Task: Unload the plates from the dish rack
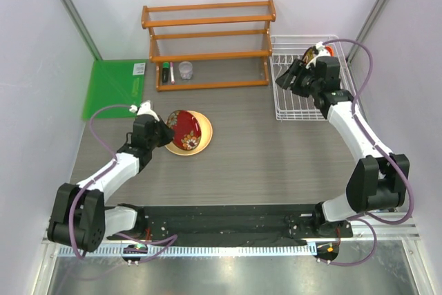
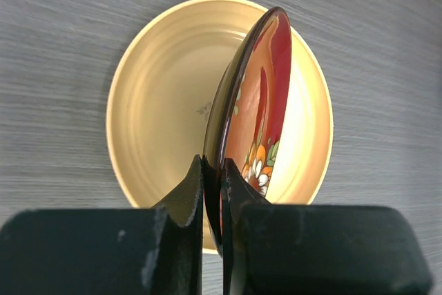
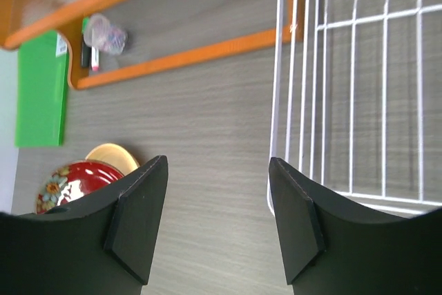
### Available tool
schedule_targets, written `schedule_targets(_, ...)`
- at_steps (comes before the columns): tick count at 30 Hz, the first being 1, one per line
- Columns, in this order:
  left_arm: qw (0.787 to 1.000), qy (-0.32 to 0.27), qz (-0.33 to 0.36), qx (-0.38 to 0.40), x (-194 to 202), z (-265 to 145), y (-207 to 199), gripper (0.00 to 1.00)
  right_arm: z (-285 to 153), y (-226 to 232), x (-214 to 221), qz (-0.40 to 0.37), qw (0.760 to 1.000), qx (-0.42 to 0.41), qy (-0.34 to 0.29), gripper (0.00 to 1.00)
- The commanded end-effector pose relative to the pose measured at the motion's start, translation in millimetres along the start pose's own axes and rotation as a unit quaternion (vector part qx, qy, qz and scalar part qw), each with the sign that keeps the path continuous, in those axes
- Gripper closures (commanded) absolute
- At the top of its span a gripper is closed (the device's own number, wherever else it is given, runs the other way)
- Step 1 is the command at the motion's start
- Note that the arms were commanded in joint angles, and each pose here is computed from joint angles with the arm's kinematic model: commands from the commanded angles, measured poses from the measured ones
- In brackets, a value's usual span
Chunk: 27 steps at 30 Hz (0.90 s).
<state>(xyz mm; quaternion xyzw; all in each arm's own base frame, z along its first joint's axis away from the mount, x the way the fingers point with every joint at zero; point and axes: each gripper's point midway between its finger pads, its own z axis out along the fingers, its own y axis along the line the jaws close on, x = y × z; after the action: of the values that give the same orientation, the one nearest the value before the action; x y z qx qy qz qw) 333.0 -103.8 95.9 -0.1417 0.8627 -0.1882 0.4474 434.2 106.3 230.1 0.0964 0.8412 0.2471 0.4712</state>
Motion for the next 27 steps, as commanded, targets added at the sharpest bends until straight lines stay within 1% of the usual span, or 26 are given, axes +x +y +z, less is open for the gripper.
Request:
schedule_targets(1, 0.998, -0.039, -0.019, 0.037, -20, 8, -15, 1.0, -9, 5, -47, -0.018, 0.999, 0.001, -0.046, 0.34)
schedule_targets(3, 0.999, -0.03, -0.023, 0.032, -14, 13, -11, 1.0, -4, 0, -53, -0.021, 0.999, 0.009, -0.045, 0.34)
schedule_targets(5, 0.999, -0.022, -0.026, 0.029, -9, 16, -9, 0.99, -5, -1, -70, -0.023, 0.998, 0.019, -0.057, 0.33)
schedule_targets(6, 0.999, -0.015, -0.028, 0.023, -4, 20, -5, 0.94, 2, -7, -71, -0.025, 0.998, 0.029, -0.052, 0.33)
schedule_targets(7, 0.999, -0.012, -0.029, 0.021, -3, 22, -5, 0.93, 1, -7, -82, -0.03, 0.997, 0.041, -0.061, 0.33)
schedule_targets(9, 0.999, 0.002, -0.03, 0.012, 5, 27, 0, 0.87, 2, -9, -101, -0.042, 0.994, 0.057, -0.079, 0.33)
schedule_targets(10, 0.999, 0.005, -0.03, 0.011, 7, 28, 1, 0.87, 8, -20, -100, -0.041, 0.993, 0.08, -0.072, 0.33)
schedule_targets(12, 0.999, 0.014, -0.03, 0.003, 11, 31, 4, 0.85, 8, -26, -115, -0.048, 0.99, 0.104, -0.087, 0.33)
schedule_targets(13, 0.999, 0.023, -0.032, -0.005, 16, 34, 8, 0.8, 14, -36, -113, -0.053, 0.988, 0.124, -0.08, 0.33)
schedule_targets(14, 0.999, 0.025, -0.032, -0.008, 16, 35, 8, 0.75, 13, -48, -119, -0.055, 0.982, 0.154, -0.092, 0.33)
schedule_targets(15, 0.999, 0.027, -0.03, -0.009, 17, 36, 9, 0.76, 12, -52, -125, -0.057, 0.978, 0.171, -0.1, 0.33)
schedule_targets(16, 0.999, 0.032, -0.031, -0.016, 20, 37, 12, 0.68, 18, -62, -125, -0.062, 0.976, 0.186, -0.097, 0.33)
schedule_targets(18, 0.999, 0.036, -0.031, -0.023, 22, 38, 15, 0.6, 20, -77, -133, -0.065, 0.969, 0.215, -0.105, 0.33)
schedule_targets(19, 0.998, 0.039, -0.031, -0.026, 24, 37, 16, 0.5, 21, -84, -135, -0.064, 0.966, 0.227, -0.107, 0.33)
schedule_targets(21, 0.998, 0.035, -0.03, -0.042, 21, 38, 22, 0.47, 29, -88, -136, -0.066, 0.965, 0.23, -0.104, 0.33)
schedule_targets(22, 0.998, 0.034, -0.025, -0.042, 19, 38, 21, 0.41, 31, -93, -138, -0.066, 0.963, 0.239, -0.106, 0.32)
schedule_targets(23, 0.998, 0.039, -0.024, -0.05, 20, 35, 23, 0.29, 33, -114, -139, -0.066, 0.958, 0.26, -0.101, 0.32)
schedule_targets(24, 0.998, 0.036, -0.024, -0.053, 18, 34, 24, 0.22, 32, -118, -147, -0.069, 0.953, 0.272, -0.11, 0.32)
schedule_targets(25, 0.998, 0.031, -0.021, -0.053, 15, 32, 23, 0.11, 35, -125, -148, -0.071, 0.95, 0.282, -0.11, 0.3)
schedule_targets(27, 0.999, 0.019, -0.017, -0.047, 5, 25, 18, 0.05, 46, -133, -154, -0.079, 0.949, 0.286, -0.107, 0.3)
